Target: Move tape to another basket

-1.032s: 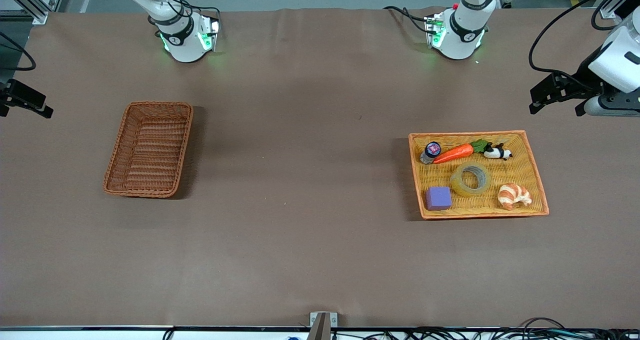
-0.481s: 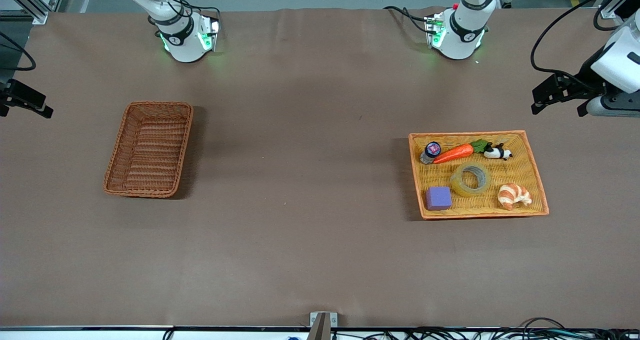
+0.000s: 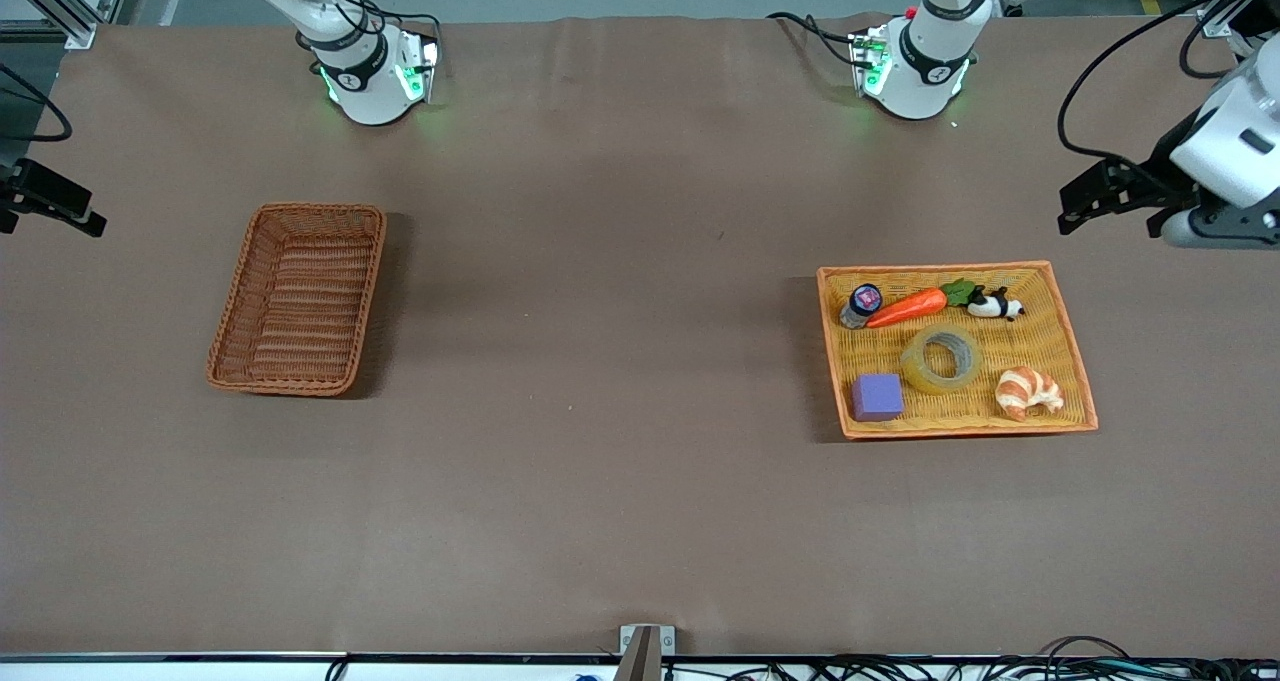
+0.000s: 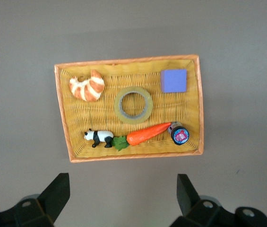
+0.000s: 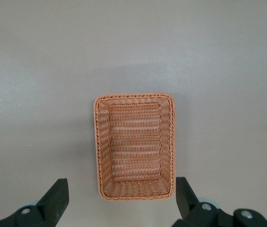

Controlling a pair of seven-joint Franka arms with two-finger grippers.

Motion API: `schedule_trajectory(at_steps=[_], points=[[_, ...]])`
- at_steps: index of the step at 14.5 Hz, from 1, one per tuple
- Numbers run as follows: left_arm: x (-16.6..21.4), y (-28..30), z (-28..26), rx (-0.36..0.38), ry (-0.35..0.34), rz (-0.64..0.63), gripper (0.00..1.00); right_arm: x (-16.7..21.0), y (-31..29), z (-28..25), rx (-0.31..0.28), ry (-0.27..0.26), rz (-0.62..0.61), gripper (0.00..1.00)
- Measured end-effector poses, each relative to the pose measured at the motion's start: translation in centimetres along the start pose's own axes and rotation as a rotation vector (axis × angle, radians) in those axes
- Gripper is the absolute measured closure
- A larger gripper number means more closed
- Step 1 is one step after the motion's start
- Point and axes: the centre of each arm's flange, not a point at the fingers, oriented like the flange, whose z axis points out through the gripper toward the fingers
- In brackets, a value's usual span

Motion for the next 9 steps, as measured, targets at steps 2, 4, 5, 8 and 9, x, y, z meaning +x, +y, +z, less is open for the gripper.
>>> schedule_trajectory(at_steps=[2,4,5,8,9], points=[[0.8,-0.7,2.8,-0.001,-0.023,-0.012,0.00,0.0,0.0,0.0,0.000,0.000,0.000,0.00],[1.9,-1.2,6.4,-0.002,-0.036,-0.022,0.00,0.0,0.0,0.0,0.000,0.000,0.000,0.00],[2.4,-1.4,8.5,-0.002,-0.050,-0.024,0.00,0.0,0.0,0.0,0.000,0.000,0.000,0.00],[3.9,-1.5,15.5,-0.004,-0.091,-0.026,0.00,0.0,0.0,0.0,0.000,-0.001,0.001,0.00],[4.4,-1.6,17.7,-0.004,-0.091,-0.028,0.00,0.0,0.0,0.0,0.000,-0.001,0.001,0.00]])
